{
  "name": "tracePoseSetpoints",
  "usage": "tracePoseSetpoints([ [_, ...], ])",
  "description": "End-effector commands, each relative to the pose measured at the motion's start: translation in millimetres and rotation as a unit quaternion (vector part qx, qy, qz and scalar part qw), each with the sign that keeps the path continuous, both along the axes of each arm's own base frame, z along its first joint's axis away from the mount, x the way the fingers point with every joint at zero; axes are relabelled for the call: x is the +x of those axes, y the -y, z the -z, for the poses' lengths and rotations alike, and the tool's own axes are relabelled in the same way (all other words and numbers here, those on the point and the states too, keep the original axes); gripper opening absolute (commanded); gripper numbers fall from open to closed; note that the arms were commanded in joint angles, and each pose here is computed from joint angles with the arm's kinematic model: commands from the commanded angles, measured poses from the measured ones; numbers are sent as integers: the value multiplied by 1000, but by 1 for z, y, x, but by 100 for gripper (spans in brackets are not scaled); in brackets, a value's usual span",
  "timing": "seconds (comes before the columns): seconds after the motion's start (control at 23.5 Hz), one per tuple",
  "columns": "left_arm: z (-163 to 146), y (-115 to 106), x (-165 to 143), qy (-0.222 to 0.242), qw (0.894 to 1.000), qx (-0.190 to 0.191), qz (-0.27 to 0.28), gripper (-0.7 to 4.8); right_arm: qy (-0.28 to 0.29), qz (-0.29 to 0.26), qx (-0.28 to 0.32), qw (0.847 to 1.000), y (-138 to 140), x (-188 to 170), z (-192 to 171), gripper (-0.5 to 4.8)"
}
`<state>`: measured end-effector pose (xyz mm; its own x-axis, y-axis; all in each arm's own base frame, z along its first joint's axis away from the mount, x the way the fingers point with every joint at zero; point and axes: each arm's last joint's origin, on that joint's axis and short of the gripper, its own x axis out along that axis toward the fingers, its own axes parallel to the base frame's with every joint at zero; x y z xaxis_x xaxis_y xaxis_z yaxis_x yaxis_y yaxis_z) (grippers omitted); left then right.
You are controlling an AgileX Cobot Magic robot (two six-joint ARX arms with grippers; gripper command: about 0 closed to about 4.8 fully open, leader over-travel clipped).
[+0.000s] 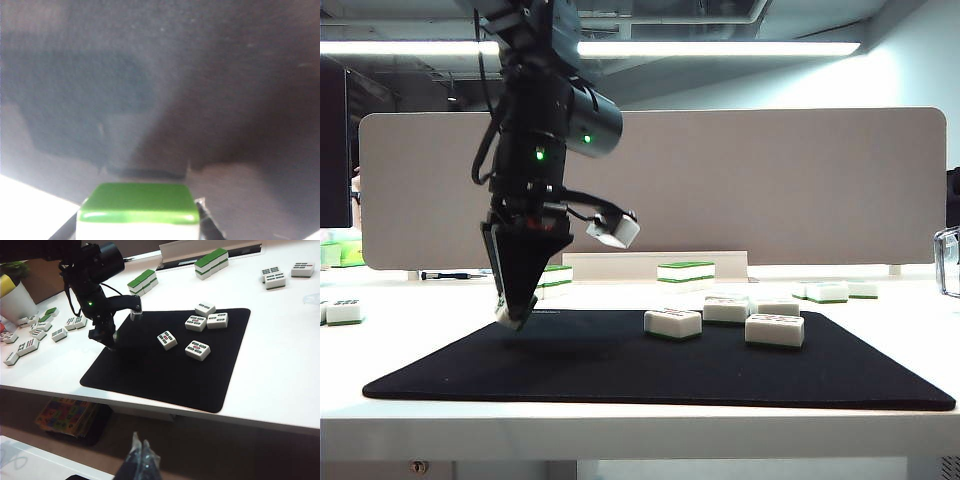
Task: Align six mahjong tiles in a row on the table.
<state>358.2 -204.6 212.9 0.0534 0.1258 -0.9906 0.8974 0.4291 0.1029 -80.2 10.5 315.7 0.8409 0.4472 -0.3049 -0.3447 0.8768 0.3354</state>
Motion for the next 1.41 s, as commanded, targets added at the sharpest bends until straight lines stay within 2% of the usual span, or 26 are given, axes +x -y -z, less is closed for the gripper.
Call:
tracePoseSetpoints([
  [0.04,13,2,7,16,999,40,27,237,14,0,-1,1000,0,-3,0,-1],
  [0.21,36,9,9,1,996,73,41,242,15,0,-1,1000,0,-3,0,-1],
  [0.38,34,29,1,35,992,95,75,247,14,0,-1,1000,0,-3,0,-1],
  [0.47,32,39,-4,43,992,91,81,252,14,0,-1,1000,0,-3,0,-1],
  [0.55,32,42,-6,46,991,91,85,355,14,0,-1,1000,0,-3,0,-1],
  [0.68,25,40,-7,54,991,110,59,373,14,-2,-1,1000,0,-3,0,-1],
  [0.81,6,38,-11,55,994,91,2,373,14,-2,0,1000,0,-3,0,-1],
  [0.94,-15,35,-21,11,1000,13,-18,370,14,-2,0,1000,0,-3,0,-1],
  [0.98,-28,30,-22,21,999,-16,-30,327,14,-2,-1,1000,0,-3,0,-1],
  [1.06,-49,16,-17,60,995,-43,-68,236,14,-1,-1,1000,0,-3,0,-1],
  [1.19,-61,-18,-4,77,981,-55,-171,79,14,-1,-1,1000,0,-3,0,-1],
  [1.28,-53,-31,2,61,972,-57,-219,47,14,-1,-1,1000,0,-3,0,-1],
  [1.36,-43,-37,1,35,972,-58,-226,42,14,-1,-1,1000,0,-3,0,-1],
  [1.41,-36,-40,1,26,971,-56,-230,22,14,1,-2,1000,0,-3,0,-1],
])
